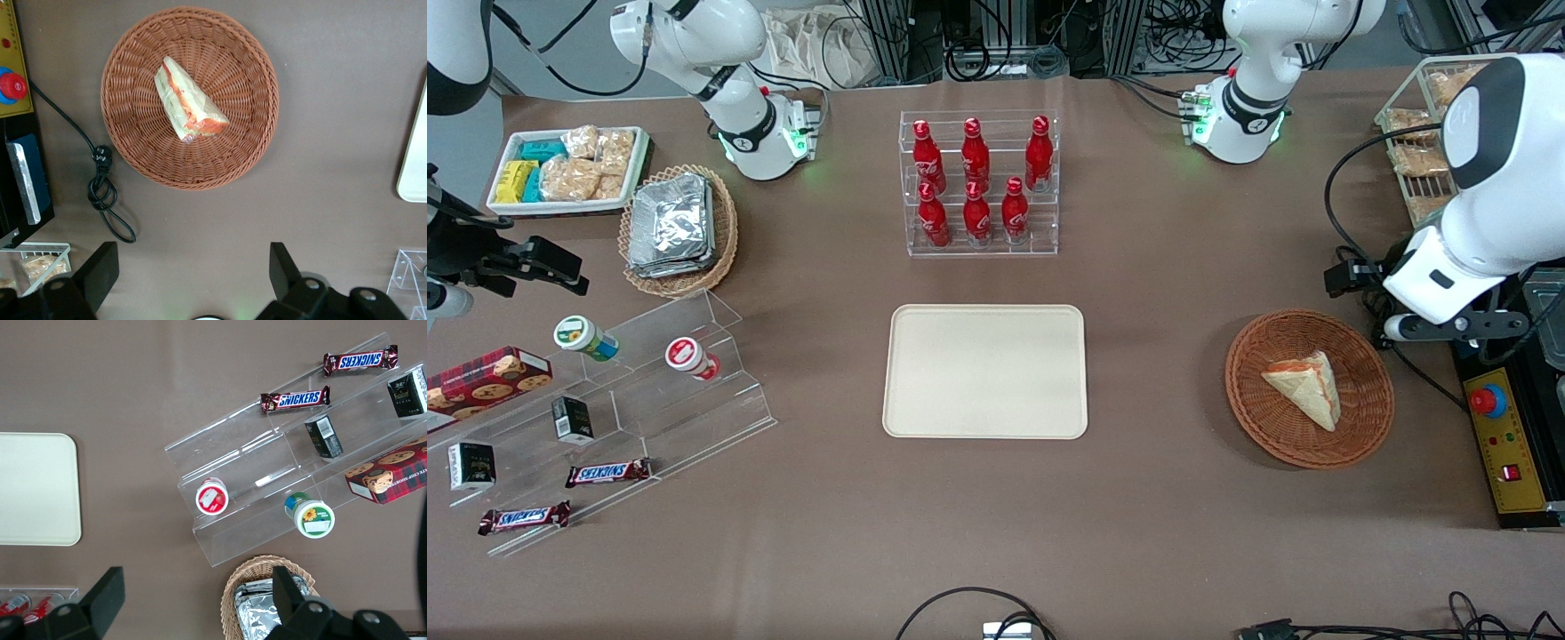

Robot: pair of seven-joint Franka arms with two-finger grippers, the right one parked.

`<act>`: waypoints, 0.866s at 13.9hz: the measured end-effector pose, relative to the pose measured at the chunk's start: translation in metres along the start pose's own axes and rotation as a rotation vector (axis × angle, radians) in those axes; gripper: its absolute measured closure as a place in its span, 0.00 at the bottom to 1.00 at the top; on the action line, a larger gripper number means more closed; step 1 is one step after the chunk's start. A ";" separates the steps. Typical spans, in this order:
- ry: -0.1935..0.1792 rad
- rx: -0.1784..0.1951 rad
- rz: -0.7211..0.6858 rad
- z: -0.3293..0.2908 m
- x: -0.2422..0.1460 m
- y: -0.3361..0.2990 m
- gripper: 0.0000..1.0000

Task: Place sandwich from basket to tray
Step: 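Move the open left gripper down over the wrapped sandwich in the basket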

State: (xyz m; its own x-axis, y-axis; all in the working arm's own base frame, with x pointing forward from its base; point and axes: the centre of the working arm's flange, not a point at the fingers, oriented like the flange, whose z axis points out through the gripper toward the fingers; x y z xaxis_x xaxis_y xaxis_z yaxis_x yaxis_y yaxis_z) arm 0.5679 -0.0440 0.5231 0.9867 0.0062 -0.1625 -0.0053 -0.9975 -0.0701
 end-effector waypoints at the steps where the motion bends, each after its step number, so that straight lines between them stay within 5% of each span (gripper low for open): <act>1: -0.001 -0.001 -0.005 -0.002 0.003 0.000 0.00; 7: -0.035 -0.005 -0.170 0.011 0.020 0.004 0.00; 12: 0.009 -0.076 -0.422 0.103 0.048 -0.017 0.00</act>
State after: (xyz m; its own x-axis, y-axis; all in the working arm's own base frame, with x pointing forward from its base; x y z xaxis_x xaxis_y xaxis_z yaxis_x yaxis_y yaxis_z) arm 0.5986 -0.0198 0.4153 0.9012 0.4146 -0.1262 0.4108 -0.9100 -0.0561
